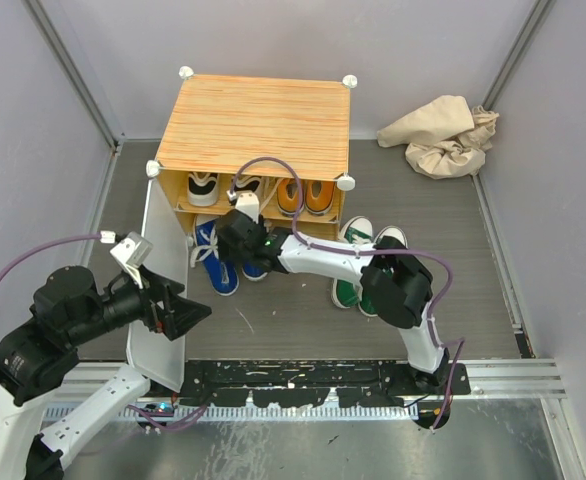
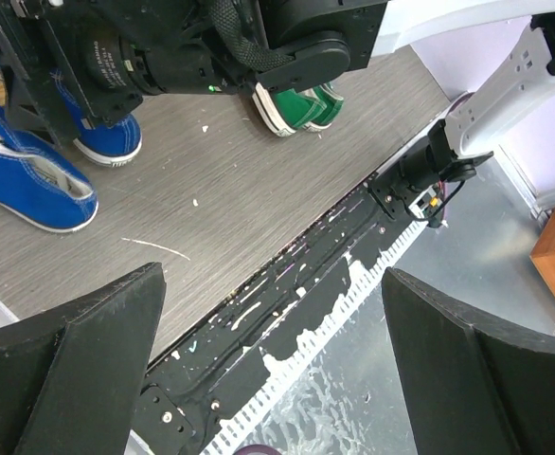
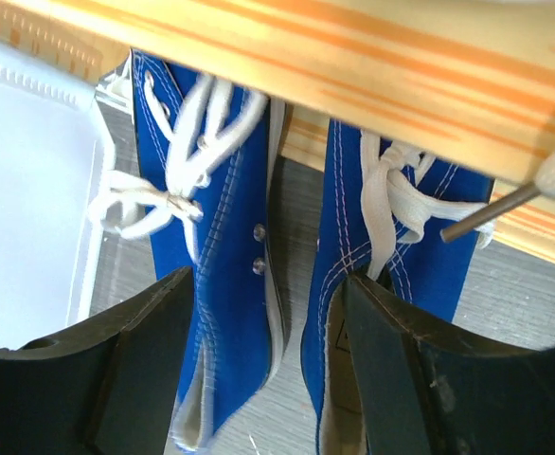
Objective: Place and organize the shoes in the shoe cabinet
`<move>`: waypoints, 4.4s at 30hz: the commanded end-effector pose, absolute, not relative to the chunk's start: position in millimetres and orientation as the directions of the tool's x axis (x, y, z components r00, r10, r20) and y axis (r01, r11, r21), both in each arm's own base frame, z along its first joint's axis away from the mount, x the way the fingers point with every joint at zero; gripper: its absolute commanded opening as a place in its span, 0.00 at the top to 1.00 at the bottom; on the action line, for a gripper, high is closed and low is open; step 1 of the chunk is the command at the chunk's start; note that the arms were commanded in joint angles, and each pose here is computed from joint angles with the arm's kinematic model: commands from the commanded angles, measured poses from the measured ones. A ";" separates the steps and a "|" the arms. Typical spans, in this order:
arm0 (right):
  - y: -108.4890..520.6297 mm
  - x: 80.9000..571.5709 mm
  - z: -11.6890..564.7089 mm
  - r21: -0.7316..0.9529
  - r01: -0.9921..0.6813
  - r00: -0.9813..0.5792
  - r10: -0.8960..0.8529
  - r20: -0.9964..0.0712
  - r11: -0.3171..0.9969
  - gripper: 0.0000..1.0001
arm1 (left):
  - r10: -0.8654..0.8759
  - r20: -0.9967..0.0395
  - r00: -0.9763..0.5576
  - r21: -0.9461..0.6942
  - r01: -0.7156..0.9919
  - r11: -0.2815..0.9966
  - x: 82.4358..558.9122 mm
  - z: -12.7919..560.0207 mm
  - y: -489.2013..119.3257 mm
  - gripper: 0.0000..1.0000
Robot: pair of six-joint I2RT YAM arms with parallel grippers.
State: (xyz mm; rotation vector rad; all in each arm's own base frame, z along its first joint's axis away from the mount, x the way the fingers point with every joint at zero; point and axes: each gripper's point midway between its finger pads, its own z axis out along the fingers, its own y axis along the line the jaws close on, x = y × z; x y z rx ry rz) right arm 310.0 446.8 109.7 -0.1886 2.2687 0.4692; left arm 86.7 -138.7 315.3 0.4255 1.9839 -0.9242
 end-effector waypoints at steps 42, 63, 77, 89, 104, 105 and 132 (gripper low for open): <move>476.3 250.8 78.2 0.094 -0.587 -0.498 -0.267 -0.825 0.804 0.53 | -0.059 -0.853 -0.518 -0.419 0.614 0.669 82.8 317.4 -132.3 0.02; 475.0 310.9 182.5 0.346 -0.245 -0.378 0.239 -0.894 0.906 0.99 | -0.070 -0.855 -0.514 -0.423 0.613 0.667 80.6 317.9 -130.9 0.02; 499.4 402.7 175.4 0.515 -0.150 -0.362 0.438 -0.823 0.844 0.99 | -0.051 -0.845 -0.533 -0.427 0.612 0.666 82.2 311.9 -133.9 0.02; 518.3 413.4 169.8 0.530 -0.189 -0.353 0.446 -0.822 0.827 0.99 | -0.052 -0.837 -0.545 -0.439 0.611 0.659 79.5 309.9 -134.8 0.02; 514.9 394.7 166.4 0.492 -0.239 -0.356 0.396 -0.846 0.837 0.52 | -0.045 -0.827 -0.561 -0.445 0.602 0.663 76.7 300.2 -133.2 0.02; 514.9 390.6 167.1 0.493 -0.250 -0.361 0.392 -0.846 0.834 0.52 | -0.046 -0.826 -0.562 -0.446 0.602 0.663 76.5 300.3 -133.2 0.02; 549.7 331.5 136.4 0.462 -0.398 -0.457 0.265 -0.849 0.793 0.51 | -0.047 -0.834 -0.549 -0.427 0.591 0.685 74.1 297.7 -125.2 0.02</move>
